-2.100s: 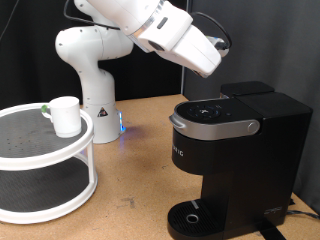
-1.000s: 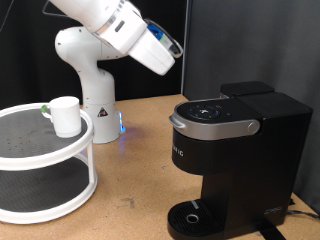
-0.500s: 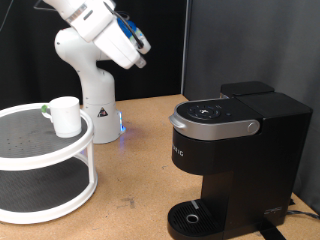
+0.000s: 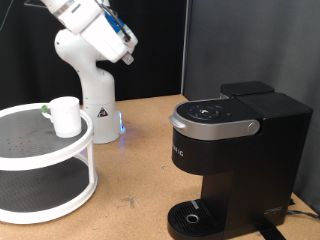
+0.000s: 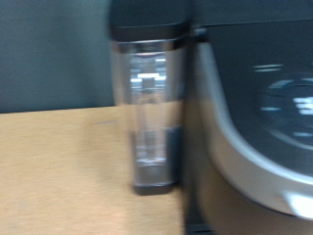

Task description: Make a cup of coffee with the keurig machine

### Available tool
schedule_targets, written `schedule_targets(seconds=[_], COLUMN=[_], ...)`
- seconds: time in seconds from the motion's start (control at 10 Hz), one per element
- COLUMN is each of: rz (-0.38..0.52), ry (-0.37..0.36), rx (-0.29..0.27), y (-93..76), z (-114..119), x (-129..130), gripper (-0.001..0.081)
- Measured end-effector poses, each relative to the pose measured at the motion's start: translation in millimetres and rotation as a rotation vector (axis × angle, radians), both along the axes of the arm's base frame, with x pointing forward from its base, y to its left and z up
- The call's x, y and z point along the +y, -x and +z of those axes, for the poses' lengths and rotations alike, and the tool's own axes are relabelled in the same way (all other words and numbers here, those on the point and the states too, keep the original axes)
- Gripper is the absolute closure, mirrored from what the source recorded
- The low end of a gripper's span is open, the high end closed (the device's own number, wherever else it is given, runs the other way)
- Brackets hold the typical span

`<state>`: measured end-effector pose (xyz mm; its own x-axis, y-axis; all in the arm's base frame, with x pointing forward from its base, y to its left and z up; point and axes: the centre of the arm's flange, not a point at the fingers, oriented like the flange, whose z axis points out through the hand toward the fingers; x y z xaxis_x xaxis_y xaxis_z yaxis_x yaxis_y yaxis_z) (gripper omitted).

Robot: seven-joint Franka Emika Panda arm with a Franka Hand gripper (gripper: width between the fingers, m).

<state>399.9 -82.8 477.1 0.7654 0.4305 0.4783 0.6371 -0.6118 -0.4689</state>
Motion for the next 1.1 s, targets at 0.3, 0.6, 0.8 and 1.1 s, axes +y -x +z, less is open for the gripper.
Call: schedule_targets(seconds=[0.3, 0.6, 0.8, 1.1], rz=[-0.082, -0.01, 0.0, -0.09], ry=[-0.027, -0.029, -0.028, -0.028], rx=[-0.044, 0.006, 0.004, -0.001], y=[29.2, 66.6, 75.0, 82.8], z=[5, 10, 13, 11], x=[-22, -44, -47, -64], gripper=[0.0805, 0.0805, 0.0805, 0.0805])
